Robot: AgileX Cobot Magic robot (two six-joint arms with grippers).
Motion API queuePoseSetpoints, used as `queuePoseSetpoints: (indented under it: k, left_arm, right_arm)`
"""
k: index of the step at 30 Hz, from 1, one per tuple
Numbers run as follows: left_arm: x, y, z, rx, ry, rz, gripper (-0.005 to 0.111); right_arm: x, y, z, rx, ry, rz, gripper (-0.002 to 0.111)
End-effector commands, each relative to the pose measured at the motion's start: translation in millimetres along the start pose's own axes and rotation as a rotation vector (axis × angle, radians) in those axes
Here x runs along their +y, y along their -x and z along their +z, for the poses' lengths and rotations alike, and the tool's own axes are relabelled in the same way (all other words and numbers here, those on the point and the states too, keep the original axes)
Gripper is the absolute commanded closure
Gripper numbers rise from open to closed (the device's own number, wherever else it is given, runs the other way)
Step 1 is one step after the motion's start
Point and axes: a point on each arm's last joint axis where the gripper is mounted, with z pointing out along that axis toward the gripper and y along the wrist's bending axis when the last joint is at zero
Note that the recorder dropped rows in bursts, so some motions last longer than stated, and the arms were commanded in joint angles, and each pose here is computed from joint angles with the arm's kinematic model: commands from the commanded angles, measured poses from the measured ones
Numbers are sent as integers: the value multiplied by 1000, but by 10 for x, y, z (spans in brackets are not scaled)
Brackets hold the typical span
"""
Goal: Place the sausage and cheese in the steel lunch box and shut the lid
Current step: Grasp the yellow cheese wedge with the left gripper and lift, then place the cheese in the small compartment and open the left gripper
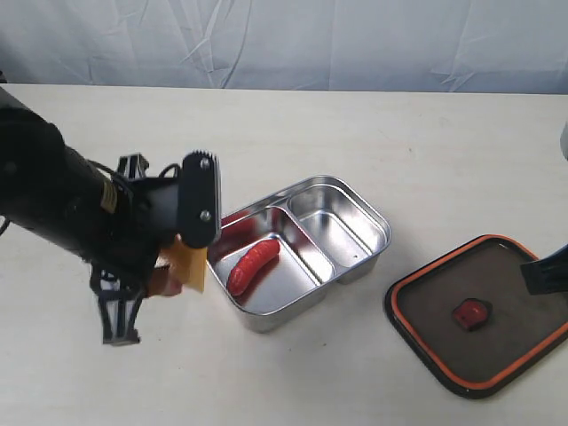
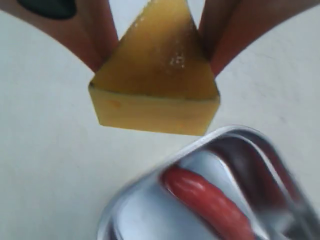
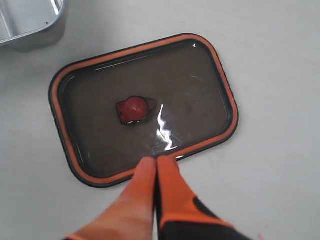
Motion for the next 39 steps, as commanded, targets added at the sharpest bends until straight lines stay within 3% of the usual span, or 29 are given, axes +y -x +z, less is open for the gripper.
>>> queuePoseSetpoints:
  k: [1, 7, 12, 19, 26, 30, 36, 39]
  left_arm:
    - [231, 271, -265, -296, 241, -54, 107]
    - [493, 567, 57, -317, 281, 9, 107]
    - [649, 970, 391, -369, 301, 43, 107]
    - [673, 1252, 700, -366, 269, 86, 107]
    - [664, 1324, 809, -344, 236, 97, 106]
    - [644, 1304, 814, -321, 211, 99, 91]
    - [641, 1301, 816, -318, 207, 97, 55]
    - [642, 1302, 815, -319, 208, 97, 47]
  right_arm:
    - [1, 23, -3, -41, 11, -2, 109]
    - [1, 25, -3, -43, 12, -2, 109]
    - [-5, 23, -3, -42, 5, -5, 109]
    - [-32, 15, -3, -32, -25, -19, 109]
    - [-42, 5, -3, -21, -36, -22, 109]
    - [-45, 7, -3, -23, -40, -24, 109]
    - [-45, 7, -3, -23, -40, -24, 109]
    - [-47, 3, -3, -19, -41, -24, 109]
